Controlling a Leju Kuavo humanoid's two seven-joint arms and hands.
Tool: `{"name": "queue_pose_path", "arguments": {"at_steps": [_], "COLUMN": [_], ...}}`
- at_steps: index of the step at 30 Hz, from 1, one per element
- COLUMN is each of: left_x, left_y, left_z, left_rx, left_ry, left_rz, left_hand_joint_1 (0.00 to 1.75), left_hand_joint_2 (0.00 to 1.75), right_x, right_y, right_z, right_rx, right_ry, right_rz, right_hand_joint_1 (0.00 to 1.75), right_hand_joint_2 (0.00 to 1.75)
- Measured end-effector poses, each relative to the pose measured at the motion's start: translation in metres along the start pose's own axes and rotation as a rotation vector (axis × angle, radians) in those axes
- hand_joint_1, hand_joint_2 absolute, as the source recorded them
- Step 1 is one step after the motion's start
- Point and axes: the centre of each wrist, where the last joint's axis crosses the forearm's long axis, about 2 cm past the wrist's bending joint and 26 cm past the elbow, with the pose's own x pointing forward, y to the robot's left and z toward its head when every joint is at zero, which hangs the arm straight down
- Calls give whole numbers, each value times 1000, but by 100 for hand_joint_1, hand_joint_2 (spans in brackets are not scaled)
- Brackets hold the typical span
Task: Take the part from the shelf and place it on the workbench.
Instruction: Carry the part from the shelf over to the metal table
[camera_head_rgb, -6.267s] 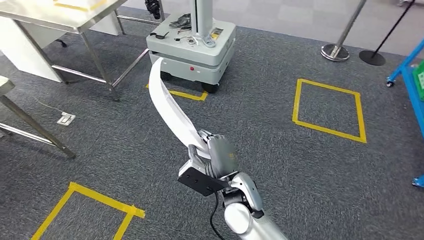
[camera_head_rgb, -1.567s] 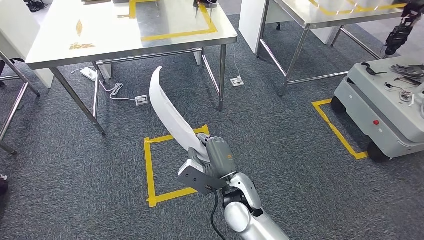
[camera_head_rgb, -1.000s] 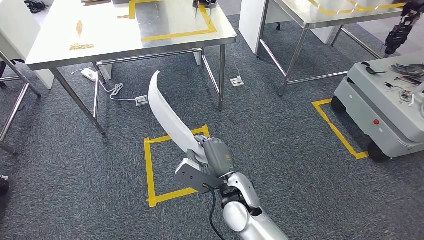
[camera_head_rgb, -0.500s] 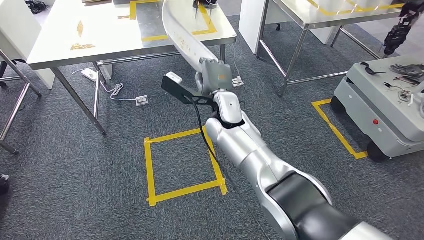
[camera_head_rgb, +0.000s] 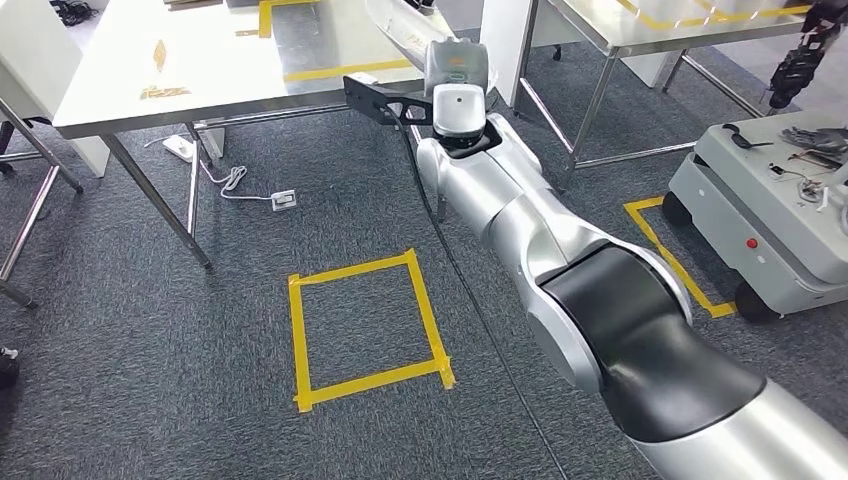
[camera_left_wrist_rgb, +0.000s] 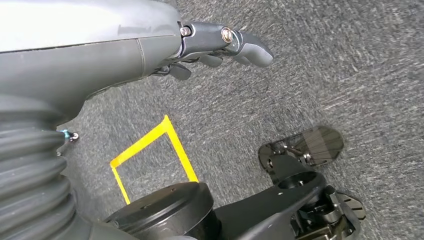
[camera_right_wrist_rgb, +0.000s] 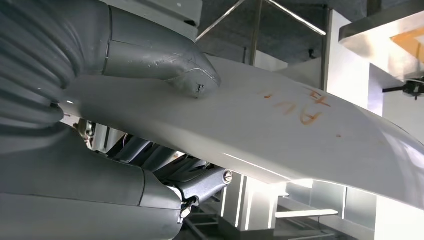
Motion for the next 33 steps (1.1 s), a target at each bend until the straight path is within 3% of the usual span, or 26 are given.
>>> {"name": "queue_pose_path", "arguments": {"at_steps": [33], "left_x": [14], "left_y": [3], "left_z": [-2], "left_rx": [4], "left_ry": [35], "left_rz": [-5], "left_hand_joint_1": [0], "left_hand_joint_2": [175], "right_x": [-5], "right_y": [14], "right_z": [1], "right_rx": [42], "right_ry": [-19], "right_rz": [87], "right_hand_joint_1": [175], "right_hand_joint_2": [175]}}
